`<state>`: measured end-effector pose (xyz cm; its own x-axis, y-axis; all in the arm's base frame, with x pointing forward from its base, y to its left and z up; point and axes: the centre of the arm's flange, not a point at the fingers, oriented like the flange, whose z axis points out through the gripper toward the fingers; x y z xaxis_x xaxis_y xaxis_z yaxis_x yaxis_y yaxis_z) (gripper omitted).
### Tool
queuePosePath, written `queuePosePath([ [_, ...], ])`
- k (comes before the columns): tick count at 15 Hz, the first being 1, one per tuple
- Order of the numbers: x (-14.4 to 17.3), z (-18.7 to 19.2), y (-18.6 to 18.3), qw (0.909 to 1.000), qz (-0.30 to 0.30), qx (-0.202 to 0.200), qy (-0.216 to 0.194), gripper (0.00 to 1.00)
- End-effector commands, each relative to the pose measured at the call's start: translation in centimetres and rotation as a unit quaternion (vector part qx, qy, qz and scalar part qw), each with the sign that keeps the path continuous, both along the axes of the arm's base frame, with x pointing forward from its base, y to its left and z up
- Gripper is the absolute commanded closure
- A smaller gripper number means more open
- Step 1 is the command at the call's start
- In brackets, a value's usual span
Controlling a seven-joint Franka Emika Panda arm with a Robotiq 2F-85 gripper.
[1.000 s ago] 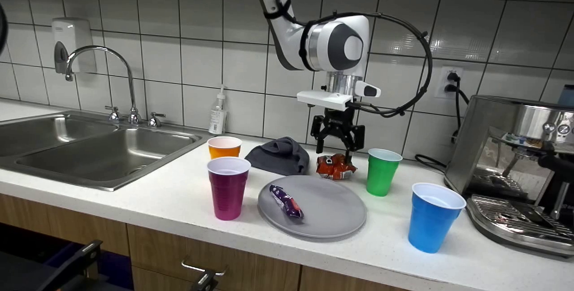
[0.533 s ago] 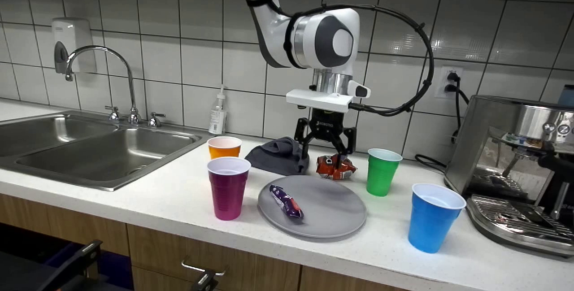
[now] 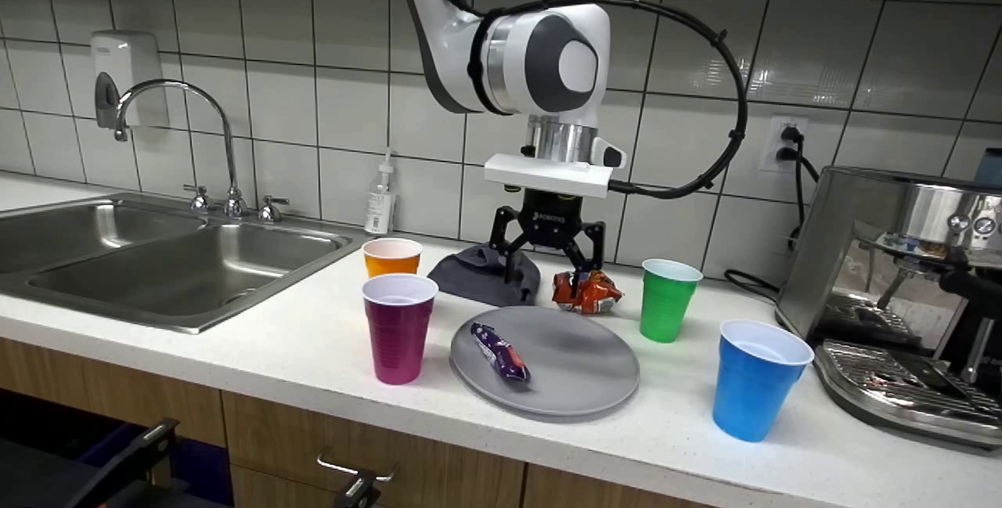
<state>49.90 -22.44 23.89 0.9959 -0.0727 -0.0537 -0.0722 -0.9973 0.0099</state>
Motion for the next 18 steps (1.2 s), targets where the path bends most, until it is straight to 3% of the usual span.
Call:
queuePosePath([
  [1, -0.1, 0.0, 0.0, 1.0000, 0.002, 0.000, 0.000, 0.00],
  [9, -0.2, 0.0, 0.1, 1.0000, 0.004, 0.000, 0.000, 0.00],
  [13, -0.3, 0.1, 2.2, 0.9998, -0.018, 0.003, -0.008, 0.00],
  [18, -0.3, -0.8, 3.9, 0.9999, 0.009, 0.006, -0.011, 0.00],
])
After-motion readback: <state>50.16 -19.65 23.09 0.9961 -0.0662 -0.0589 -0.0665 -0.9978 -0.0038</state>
